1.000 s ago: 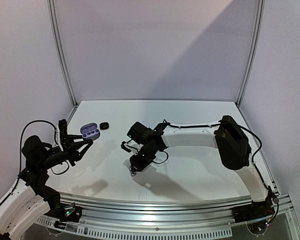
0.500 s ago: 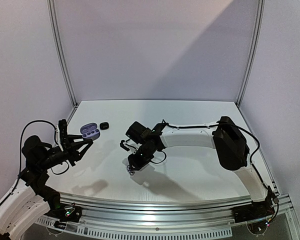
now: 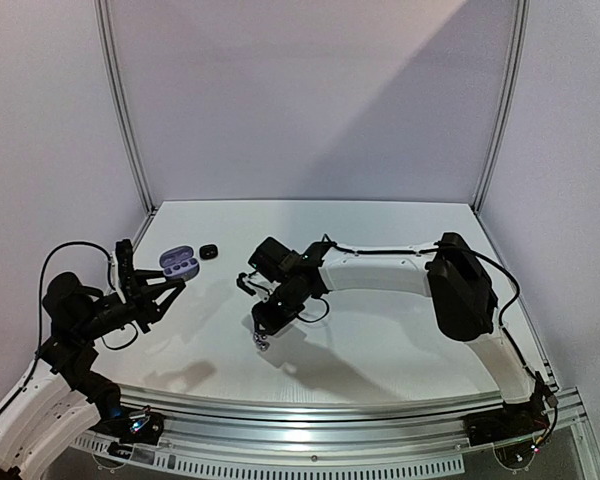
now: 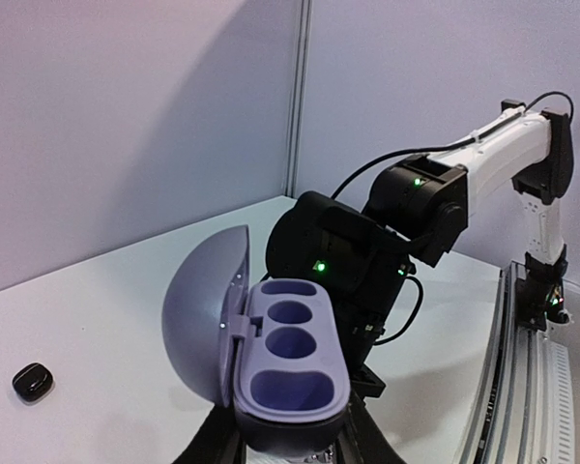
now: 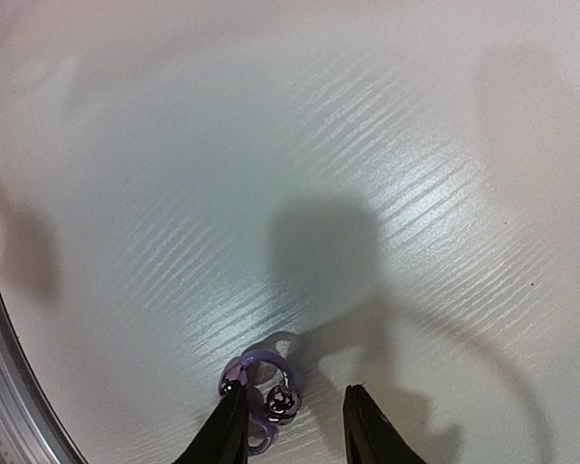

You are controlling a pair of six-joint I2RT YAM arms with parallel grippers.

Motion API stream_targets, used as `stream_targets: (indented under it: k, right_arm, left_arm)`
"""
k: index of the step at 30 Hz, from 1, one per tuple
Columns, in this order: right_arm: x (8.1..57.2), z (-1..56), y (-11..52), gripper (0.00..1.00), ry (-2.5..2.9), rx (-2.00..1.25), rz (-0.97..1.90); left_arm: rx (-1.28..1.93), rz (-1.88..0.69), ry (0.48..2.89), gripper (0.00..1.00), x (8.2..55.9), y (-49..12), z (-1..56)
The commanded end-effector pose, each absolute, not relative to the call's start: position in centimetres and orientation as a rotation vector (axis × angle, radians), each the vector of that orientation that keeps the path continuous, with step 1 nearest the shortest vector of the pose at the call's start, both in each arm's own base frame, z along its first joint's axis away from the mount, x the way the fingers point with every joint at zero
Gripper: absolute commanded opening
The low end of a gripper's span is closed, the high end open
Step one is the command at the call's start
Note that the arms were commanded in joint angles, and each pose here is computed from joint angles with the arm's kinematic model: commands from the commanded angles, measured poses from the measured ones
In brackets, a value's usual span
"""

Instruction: Insert the wireless bluetooth earbuds into the charging case

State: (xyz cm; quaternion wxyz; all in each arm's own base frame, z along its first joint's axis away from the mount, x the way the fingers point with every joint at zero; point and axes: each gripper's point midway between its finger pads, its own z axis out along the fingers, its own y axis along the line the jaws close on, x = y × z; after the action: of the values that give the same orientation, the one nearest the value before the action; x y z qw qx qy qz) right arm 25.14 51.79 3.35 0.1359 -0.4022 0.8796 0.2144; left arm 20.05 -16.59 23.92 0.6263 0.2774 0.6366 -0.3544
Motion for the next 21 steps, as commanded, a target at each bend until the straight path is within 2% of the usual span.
stream_targets:
  k: [1, 6, 8, 11, 14, 16, 19, 21]
  right_arm:
    - [25.2, 5.0, 52.9, 0.35, 2.461, -1.225, 0.650]
    - [24.5, 4.0, 52.5, 0.38, 2.386, -1.439, 0.619]
    - [24.0, 4.6, 52.4, 0.41, 2.246, -1.620, 0.666]
    - [23.1, 6.7, 52.3, 0.54, 1.952, -1.879, 0.759]
    - [23.5, 9.1, 52.2, 0.67, 1.707, -1.998, 0.789]
    - [23.8, 10.0, 52.0, 0.72, 1.595, -2.057, 0.785]
    - [24.5, 10.2, 51.4, 0.71, 1.523, -2.133, 0.802]
    - [25.1, 9.6, 51.5, 0.66, 1.510, -2.150, 0.828]
  left_arm:
    - [0.622, -0.797, 1.451, 0.00, 20.2, -16.2, 23.8]
    - [0.623, -0.798, 1.454, 0.00, 20.2, -16.3, 23.8]
    - [0.621, -0.799, 1.458, 0.00, 20.2, -16.3, 23.7]
    - [0.620, -0.800, 1.458, 0.00, 20.2, -16.3, 23.7]
    - [0.619, -0.796, 1.456, 0.00, 20.3, -16.2, 23.7]
    - [0.620, -0.793, 1.454, 0.00, 20.2, -16.2, 23.7]
    - [0.619, -0.790, 1.456, 0.00, 20.3, -16.2, 23.7]
    - [0.619, -0.790, 1.458, 0.00, 20.3, -16.2, 23.6]
